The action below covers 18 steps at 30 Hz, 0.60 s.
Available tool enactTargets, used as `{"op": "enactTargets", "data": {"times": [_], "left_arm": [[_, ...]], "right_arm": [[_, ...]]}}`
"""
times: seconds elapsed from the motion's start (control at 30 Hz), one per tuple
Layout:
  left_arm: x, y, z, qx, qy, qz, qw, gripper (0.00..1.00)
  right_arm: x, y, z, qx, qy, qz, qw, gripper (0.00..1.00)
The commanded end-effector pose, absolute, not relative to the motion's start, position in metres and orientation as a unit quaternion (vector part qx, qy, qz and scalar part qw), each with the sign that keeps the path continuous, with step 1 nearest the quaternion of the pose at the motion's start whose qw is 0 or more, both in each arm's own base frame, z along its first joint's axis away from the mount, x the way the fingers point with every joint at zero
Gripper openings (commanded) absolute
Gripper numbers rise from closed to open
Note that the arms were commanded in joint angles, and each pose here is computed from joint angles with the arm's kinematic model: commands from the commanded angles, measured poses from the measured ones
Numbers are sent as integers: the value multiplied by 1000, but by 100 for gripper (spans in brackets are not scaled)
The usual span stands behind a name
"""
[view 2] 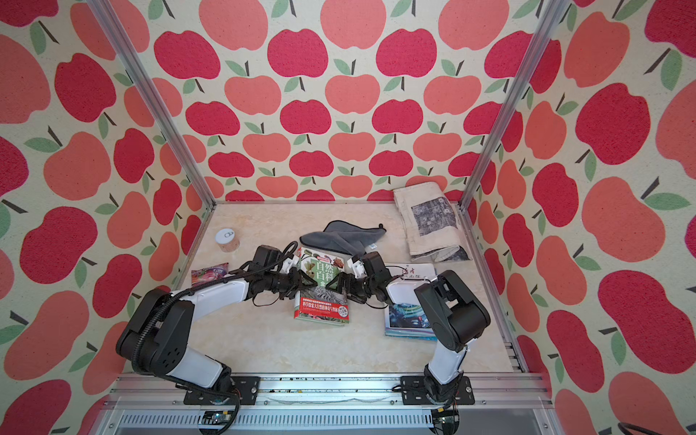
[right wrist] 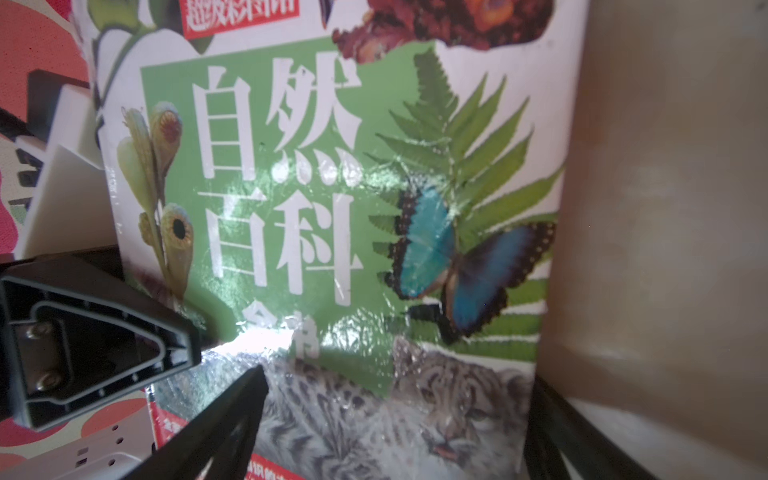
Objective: Wipe the cover of the book
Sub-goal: Pick up the book from the center of the board.
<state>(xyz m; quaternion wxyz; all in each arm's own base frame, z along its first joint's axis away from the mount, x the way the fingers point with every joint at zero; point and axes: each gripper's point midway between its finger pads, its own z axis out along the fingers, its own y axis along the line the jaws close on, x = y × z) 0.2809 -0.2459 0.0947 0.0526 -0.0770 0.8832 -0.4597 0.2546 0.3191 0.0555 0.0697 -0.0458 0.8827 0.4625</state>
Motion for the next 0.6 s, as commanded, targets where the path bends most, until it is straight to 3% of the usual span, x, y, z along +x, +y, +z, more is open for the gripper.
{"op": "enactTargets", "data": {"times": [0.0,0.07,0.27,0.43,0.57], "left_arm": [[282,-250,118,-59,869,-487,61,22],[280,-250,117,-55,875,-478,61,0],[282,-262,168,-42,851,-510,120,0],[268,-303,233,13,807,-557,195,0],[258,-334,262,50,767,-595,235,0]], "right_arm": [[244,306,54,-42,894,443,60,95],[246,300,67,-43,891,446,73,95],[257,243,150,-49,893,412,174,98],[268,154,226,17,878,372,301,99],[262,119,260,44,874,337,348,99]]}}
